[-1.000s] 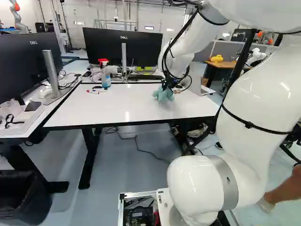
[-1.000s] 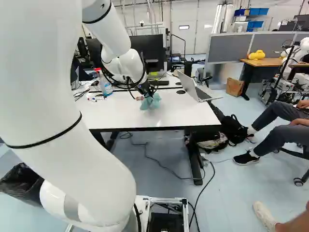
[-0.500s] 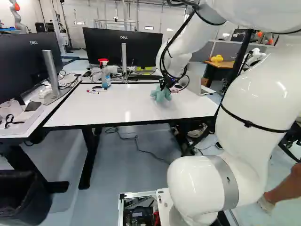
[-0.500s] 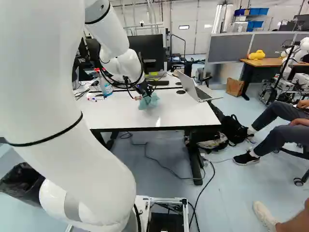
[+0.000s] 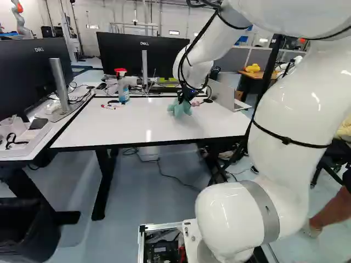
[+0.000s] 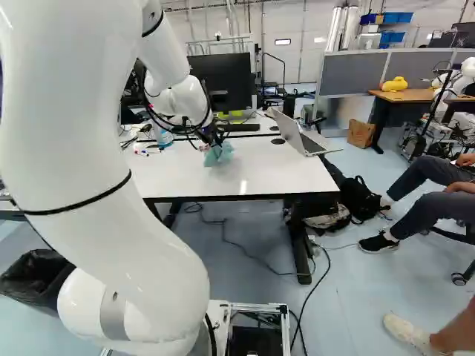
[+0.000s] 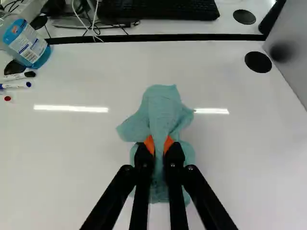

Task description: Clean the table with the green towel

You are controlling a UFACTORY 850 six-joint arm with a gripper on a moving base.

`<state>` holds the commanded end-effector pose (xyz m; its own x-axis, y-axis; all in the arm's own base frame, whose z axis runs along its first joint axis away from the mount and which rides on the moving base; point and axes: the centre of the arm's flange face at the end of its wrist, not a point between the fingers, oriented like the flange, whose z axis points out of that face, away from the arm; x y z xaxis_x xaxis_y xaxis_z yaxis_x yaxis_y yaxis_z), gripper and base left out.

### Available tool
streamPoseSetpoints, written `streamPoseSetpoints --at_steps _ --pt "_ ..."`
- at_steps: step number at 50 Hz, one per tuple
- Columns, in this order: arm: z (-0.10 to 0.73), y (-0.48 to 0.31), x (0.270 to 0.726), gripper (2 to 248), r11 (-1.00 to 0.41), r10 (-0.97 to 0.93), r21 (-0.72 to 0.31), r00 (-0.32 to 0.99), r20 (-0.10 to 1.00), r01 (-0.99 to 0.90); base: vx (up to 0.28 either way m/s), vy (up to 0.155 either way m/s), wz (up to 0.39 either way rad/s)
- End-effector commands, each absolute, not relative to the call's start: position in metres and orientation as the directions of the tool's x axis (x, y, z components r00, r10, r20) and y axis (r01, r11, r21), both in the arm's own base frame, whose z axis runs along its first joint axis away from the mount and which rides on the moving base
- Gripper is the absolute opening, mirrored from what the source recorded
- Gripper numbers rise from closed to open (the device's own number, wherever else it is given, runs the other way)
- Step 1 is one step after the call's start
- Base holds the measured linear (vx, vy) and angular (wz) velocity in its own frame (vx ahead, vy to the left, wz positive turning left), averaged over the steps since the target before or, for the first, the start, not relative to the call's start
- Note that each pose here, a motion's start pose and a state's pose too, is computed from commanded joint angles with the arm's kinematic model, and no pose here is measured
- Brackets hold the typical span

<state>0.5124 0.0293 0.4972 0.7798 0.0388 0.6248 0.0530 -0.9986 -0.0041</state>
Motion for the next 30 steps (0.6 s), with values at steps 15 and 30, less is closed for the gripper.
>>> streamPoseSetpoints --at_steps 15,30 --pt "0.497 0.055 0.514 40 -0.995 0.077 -0.004 0.776 0.625 0.102 0.000 0.000 0.000" --pt "0.497 0.080 0.514 40 -0.989 0.115 -0.004 0.771 0.626 0.150 0.000 0.000 0.000"
